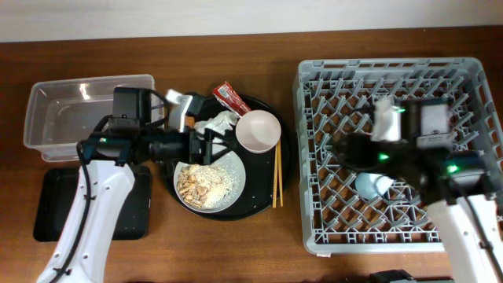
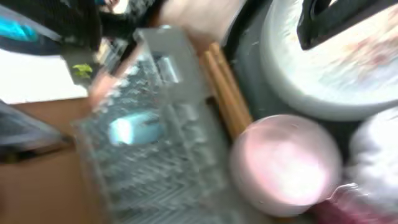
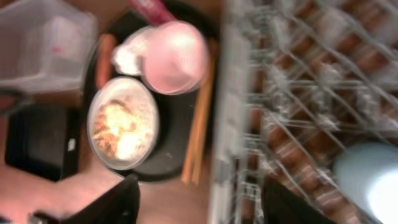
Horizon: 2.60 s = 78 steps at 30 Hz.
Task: Sort waste into correct bins and load items into the dishwasher rack
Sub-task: 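Place the cup upside down in the rack with the right gripper, then grasp the pink bowl with the right gripper and place it in the rack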
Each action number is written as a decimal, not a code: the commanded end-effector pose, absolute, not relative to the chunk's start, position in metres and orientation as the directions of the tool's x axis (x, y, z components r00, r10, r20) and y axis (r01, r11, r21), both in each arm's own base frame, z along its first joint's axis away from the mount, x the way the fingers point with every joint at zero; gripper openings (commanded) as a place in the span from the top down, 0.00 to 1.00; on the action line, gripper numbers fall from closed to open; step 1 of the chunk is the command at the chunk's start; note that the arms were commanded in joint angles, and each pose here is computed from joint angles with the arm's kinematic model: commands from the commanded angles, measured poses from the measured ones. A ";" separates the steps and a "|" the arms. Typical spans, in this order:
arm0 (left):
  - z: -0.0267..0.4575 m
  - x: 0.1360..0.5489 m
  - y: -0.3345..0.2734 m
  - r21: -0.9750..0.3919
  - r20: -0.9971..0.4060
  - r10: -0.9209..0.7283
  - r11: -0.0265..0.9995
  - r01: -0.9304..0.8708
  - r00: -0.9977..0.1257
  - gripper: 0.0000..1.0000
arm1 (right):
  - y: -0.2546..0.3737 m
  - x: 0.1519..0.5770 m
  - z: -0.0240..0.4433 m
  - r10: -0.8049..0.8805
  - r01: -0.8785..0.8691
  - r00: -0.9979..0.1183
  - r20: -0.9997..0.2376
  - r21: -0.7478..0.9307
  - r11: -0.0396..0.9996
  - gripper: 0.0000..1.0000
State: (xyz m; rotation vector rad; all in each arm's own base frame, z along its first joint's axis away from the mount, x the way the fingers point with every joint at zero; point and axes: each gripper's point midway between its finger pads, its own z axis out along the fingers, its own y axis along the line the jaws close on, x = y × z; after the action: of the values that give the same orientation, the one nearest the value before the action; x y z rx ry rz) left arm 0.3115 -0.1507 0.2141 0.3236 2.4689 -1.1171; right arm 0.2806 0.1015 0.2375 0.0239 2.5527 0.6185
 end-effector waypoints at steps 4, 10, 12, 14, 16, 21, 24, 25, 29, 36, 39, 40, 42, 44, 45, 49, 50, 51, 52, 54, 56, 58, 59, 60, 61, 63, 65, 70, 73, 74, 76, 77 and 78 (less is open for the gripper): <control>0.274 0.320 -0.022 -0.257 -0.623 -0.178 0.966 -0.017 -0.762 0.01 | 0.170 0.332 0.188 0.050 -0.060 -0.830 -0.556 0.179 0.982 0.44; 0.283 0.311 -0.008 -0.194 -0.653 -0.179 0.979 -0.065 -0.736 0.00 | 0.204 0.395 0.080 0.036 -0.040 -0.864 -0.503 0.139 0.990 0.49; 0.282 0.310 -0.008 -0.194 -0.651 -0.179 0.979 -0.066 -0.738 0.01 | 0.206 0.405 0.067 0.050 -0.027 -0.860 -0.508 0.142 0.989 0.55; 0.282 0.310 -0.008 -0.194 -0.651 -0.179 0.979 -0.066 -0.738 0.01 | 0.196 0.409 0.056 0.110 0.043 -0.866 -0.489 0.146 0.988 0.59; 0.282 0.310 -0.008 -0.194 -0.651 -0.179 0.979 -0.066 -0.738 0.00 | 0.196 0.408 0.049 0.128 0.054 -0.878 -0.461 0.171 0.984 0.61; 0.282 0.310 -0.008 -0.194 -0.651 -0.179 0.979 -0.066 -0.738 0.00 | 0.199 0.402 0.037 0.119 0.047 -0.900 -0.420 0.177 0.983 0.92; 0.282 0.310 -0.008 -0.194 -0.651 -0.179 0.979 -0.066 -0.738 0.01 | 0.199 0.402 0.068 0.122 0.038 -0.886 -0.447 0.192 0.981 0.96; 0.282 0.310 -0.008 -0.194 -0.651 -0.179 0.979 -0.066 -0.738 0.01 | 0.199 0.403 0.089 0.107 0.015 -0.876 -0.469 0.195 0.981 0.96; 0.282 0.310 -0.008 -0.194 -0.651 -0.179 0.979 -0.066 -0.738 0.01 | 0.178 0.388 0.208 -0.007 -0.123 -0.771 -0.636 0.138 0.983 0.96; 0.282 0.310 -0.008 -0.194 -0.651 -0.179 0.979 -0.066 -0.738 0.00 | -0.031 0.331 0.263 0.035 0.452 -0.735 -0.677 -0.452 0.769 0.96; 0.282 0.310 -0.008 -0.194 -0.651 -0.179 0.979 -0.066 -0.738 0.01 | -0.084 0.322 0.262 0.135 0.590 -0.720 -0.681 -0.497 0.636 0.96; 0.282 0.310 -0.008 -0.195 -0.651 -0.179 0.979 -0.066 -0.738 0.01 | -0.098 0.321 0.260 0.155 0.615 -0.717 -0.679 -0.513 0.599 0.96; 0.282 0.310 -0.008 -0.195 -0.650 -0.179 0.979 -0.066 -0.738 0.01 | -0.121 0.327 0.251 0.200 0.660 -0.703 -0.683 -0.520 0.543 0.96; 0.282 0.310 -0.008 -0.194 -0.651 -0.179 0.979 -0.066 -0.738 0.01 | -0.131 0.335 0.245 0.198 0.666 -0.706 -0.680 -0.542 0.513 0.96; 0.282 0.310 -0.008 -0.194 -0.651 -0.179 0.979 -0.066 -0.738 0.01 | -0.135 0.339 0.242 0.179 0.649 -0.726 -0.664 -0.576 0.496 0.96; 0.282 0.310 -0.008 -0.194 -0.651 -0.179 0.979 -0.066 -0.738 0.00 | -0.136 0.356 0.209 0.161 0.590 -0.786 -0.596 -0.648 0.481 0.96; 0.282 0.310 -0.008 -0.194 -0.651 -0.179 0.979 -0.066 -0.738 0.01 | -0.134 0.359 0.195 0.156 0.552 -0.818 -0.553 -0.681 0.482 0.96; 0.282 0.310 -0.008 -0.194 -0.651 -0.179 0.979 -0.066 -0.738 0.01 | -0.131 0.362 0.184 0.136 0.502 -0.852 -0.506 -0.714 0.489 0.96; 0.282 0.310 -0.008 -0.195 -0.651 -0.179 0.979 -0.066 -0.738 0.01 | -0.126 0.365 0.175 0.113 0.457 -0.877 -0.466 -0.738 0.496 0.96; 0.282 0.310 -0.008 -0.194 -0.651 -0.179 0.979 -0.066 -0.738 0.00 | -0.105 0.375 0.167 0.042 0.401 -0.898 -0.438 -0.774 0.490 0.96; 0.282 0.310 -0.008 -0.194 -0.650 -0.179 0.979 -0.066 -0.738 0.00 | -0.084 0.381 0.173 -0.028 0.378 -0.895 -0.445 -0.792 0.480 0.96; 0.282 0.310 -0.008 -0.194 -0.650 -0.179 0.979 -0.066 -0.738 0.01 | -0.056 0.386 0.181 -0.119 0.349 -0.886 -0.448 -0.813 0.467 0.96; 0.282 0.310 -0.008 -0.194 -0.650 -0.179 0.979 -0.066 -0.738 0.01 | -0.047 0.387 0.181 -0.142 0.334 -0.884 -0.444 -0.816 0.472 0.96; 0.282 0.310 -0.008 -0.194 -0.650 -0.179 0.979 -0.066 -0.738 0.00 | -0.041 0.387 0.181 -0.158 0.321 -0.885 -0.438 -0.819 0.476 0.96; 0.282 0.310 -0.008 -0.194 -0.650 -0.179 0.979 -0.066 -0.738 0.01 | -0.035 0.386 0.181 -0.174 0.309 -0.884 -0.433 -0.822 0.478 0.96; 0.282 0.310 -0.008 -0.194 -0.650 -0.179 0.979 -0.066 -0.738 0.01 | -0.028 0.386 0.179 -0.186 0.289 -0.887 -0.422 -0.823 0.490 0.96; 0.282 0.310 -0.008 -0.194 -0.650 -0.179 0.979 -0.066 -0.738 0.01 | -0.018 0.382 0.174 -0.205 0.244 -0.897 -0.392 -0.824 0.511 0.89; 0.282 0.310 -0.008 -0.194 -0.650 -0.179 0.979 -0.066 -0.738 0.01 | 0.049 0.375 0.202 -0.342 0.157 -0.842 -0.416 -0.797 0.583 0.25; 0.282 0.310 -0.008 -0.194 -0.650 -0.179 0.979 -0.066 -0.738 0.01 | 0.129 0.367 0.209 -0.378 0.009 -0.794 -0.476 -0.631 0.776 0.28; 0.282 0.310 -0.008 -0.194 -0.650 -0.179 0.979 -0.066 -0.738 0.01 | 0.154 0.363 0.205 -0.372 -0.056 -0.792 -0.483 -0.550 0.833 0.35; 0.282 0.310 -0.008 -0.194 -0.650 -0.179 0.979 -0.066 -0.738 0.01 | 0.222 0.347 0.177 -0.341 -0.241 -0.815 -0.468 -0.260 0.935 0.52; 0.282 0.310 -0.008 -0.194 -0.650 -0.179 0.979 -0.066 -0.738 0.01 | 0.230 0.345 0.172 -0.324 -0.255 -0.827 -0.460 -0.207 0.944 0.54; 0.282 0.310 -0.008 -0.194 -0.650 -0.179 0.979 -0.066 -0.738 0.01 | 0.232 0.346 0.159 -0.275 -0.231 -0.855 -0.440 -0.152 0.961 0.55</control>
State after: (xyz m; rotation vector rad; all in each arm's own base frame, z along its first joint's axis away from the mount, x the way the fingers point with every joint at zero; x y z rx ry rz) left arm 0.3091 -0.0098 0.2767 -0.1566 2.4152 -0.2117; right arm 0.3606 0.2021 0.1859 -0.3688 2.4726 -0.4314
